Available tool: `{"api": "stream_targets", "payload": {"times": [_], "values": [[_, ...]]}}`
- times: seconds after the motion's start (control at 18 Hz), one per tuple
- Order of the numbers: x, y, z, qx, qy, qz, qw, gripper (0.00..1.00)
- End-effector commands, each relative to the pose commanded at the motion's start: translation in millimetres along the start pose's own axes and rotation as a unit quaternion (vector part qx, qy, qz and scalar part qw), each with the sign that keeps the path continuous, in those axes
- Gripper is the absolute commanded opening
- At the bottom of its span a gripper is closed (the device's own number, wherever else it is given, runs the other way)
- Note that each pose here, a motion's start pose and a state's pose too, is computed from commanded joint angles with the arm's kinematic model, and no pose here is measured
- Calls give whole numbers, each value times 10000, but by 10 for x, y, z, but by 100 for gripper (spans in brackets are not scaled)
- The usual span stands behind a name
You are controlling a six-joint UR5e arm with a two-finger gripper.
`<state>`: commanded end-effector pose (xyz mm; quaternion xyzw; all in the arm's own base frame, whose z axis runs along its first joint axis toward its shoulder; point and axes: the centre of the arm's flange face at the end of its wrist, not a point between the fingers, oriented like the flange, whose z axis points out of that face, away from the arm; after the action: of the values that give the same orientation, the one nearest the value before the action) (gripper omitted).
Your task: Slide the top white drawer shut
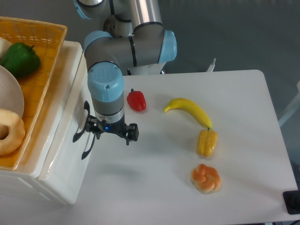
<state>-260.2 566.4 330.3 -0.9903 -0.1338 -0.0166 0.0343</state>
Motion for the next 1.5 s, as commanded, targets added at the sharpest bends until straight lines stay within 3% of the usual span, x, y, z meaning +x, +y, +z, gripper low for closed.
{"api": "stream_targets", "payload": {"times": [0.56,1.0,1.22,1.5], "values": [[-118,-7,-71,52,-67,-19,10000,100],[-735,132,-356,275,-203,-286,9990,100],[-1121,272,-444,295,-306,61,9991,100],[-1594,495,-539,-91,-821,1075,9908,100]]}}
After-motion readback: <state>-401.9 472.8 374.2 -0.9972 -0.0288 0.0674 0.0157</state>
